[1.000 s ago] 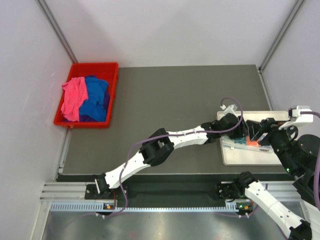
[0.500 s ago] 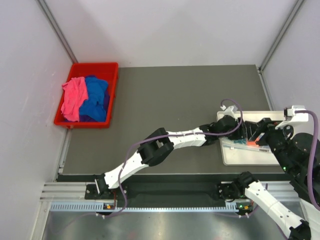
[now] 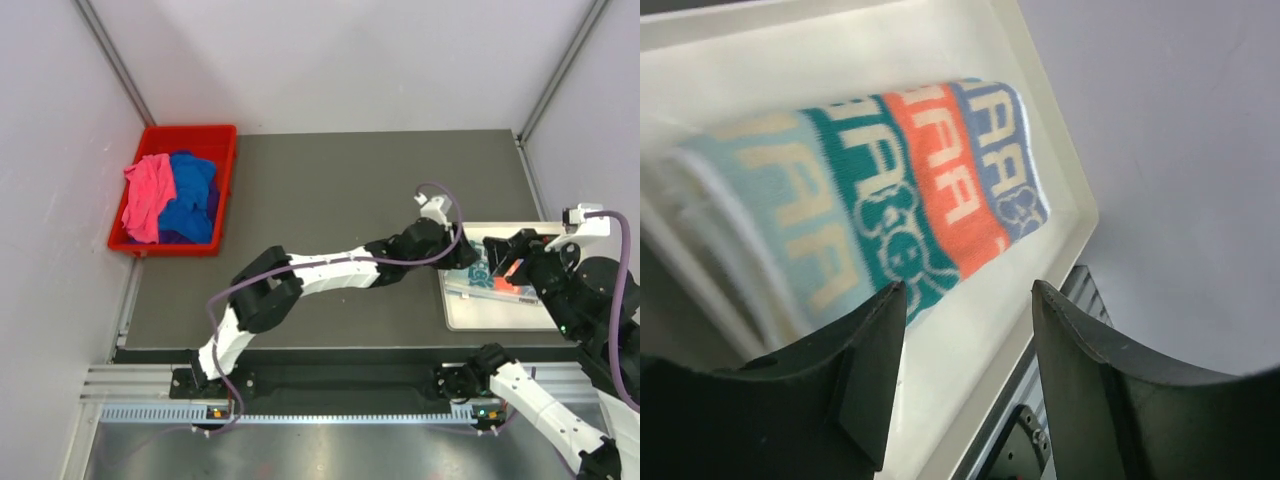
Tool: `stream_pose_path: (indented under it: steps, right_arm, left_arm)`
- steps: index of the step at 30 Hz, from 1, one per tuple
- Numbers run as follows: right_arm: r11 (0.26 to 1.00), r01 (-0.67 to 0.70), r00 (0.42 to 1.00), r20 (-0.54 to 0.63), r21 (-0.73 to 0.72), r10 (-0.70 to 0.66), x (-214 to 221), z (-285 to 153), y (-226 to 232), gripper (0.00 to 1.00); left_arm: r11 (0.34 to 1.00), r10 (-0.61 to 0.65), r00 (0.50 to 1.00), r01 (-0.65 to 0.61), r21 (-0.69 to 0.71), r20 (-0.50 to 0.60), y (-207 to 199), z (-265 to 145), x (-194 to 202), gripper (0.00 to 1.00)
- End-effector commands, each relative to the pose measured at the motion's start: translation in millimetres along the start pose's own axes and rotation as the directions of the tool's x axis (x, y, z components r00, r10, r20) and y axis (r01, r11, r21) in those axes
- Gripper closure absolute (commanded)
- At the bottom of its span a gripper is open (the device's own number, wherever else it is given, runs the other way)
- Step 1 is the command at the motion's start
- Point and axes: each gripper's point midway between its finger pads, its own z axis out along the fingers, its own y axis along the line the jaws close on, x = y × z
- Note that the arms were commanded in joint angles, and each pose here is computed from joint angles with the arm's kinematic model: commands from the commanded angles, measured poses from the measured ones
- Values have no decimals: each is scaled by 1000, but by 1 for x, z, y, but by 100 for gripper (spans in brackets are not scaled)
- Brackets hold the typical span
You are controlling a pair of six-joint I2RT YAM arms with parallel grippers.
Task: Fold and stack the towels
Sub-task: Neatly place the folded towel into the bin, then grab crumpled towel
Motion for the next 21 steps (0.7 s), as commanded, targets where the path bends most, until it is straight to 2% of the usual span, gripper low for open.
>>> stream_pose_path:
  steps: [1,3,4,6,7,8,9,10,11,12,14,16,17,21]
  right_arm:
    - [998,-42,999,15,-39,43,-5,14,14,40]
    - [997,-51,999,14,-57,52,-3,21,20,39]
    - [997,-50,999,-17,-65,49,6,30,23,39]
    - [994,-57,998,-30,-88,55,12,40,31,39]
    - [993,-58,996,-71,-104,51,25,50,37,39]
    - [991,-64,996,-67,-120,56,25,57,42,39]
    - [989,-68,995,-78,-130,59,30,63,46,39]
    - [985,-75,993,-103,-154,59,39,74,53,39]
    - [984,-79,991,-116,-162,60,43,79,56,39]
    - [981,-81,990,-130,-175,59,48,84,60,39]
    - [977,-86,985,-166,-195,53,61,98,68,39]
    - [976,-83,978,-205,-202,40,74,109,72,39]
    - [974,-85,978,-204,-210,41,75,113,75,39]
    - [975,-69,969,-246,-213,15,94,127,77,39]
  left_arm:
    - [998,57,989,-57,-3,136,-17,-46,-54,42]
    - [991,86,985,-69,-112,150,14,-64,-57,42]
    - [988,110,976,-86,-132,187,9,-84,-73,42]
    - [960,139,974,-87,-267,181,49,-109,-77,42]
    - [944,144,958,-58,-326,248,55,-133,-100,42]
    - [917,153,952,-37,-398,265,78,-149,-113,42]
    - [877,172,951,-29,-479,257,104,-167,-115,42]
    - [830,208,920,13,-557,332,121,-198,-148,42]
    - [775,235,913,31,-631,333,141,-219,-156,41]
    - [743,255,899,54,-667,357,152,-244,-166,41]
    - [627,291,859,160,-762,421,196,-293,-199,39]
    - [553,309,839,225,-802,448,224,-330,-214,39]
    - [494,317,818,290,-820,481,248,-357,-229,39]
    - [343,332,776,431,-835,537,309,-417,-259,38]
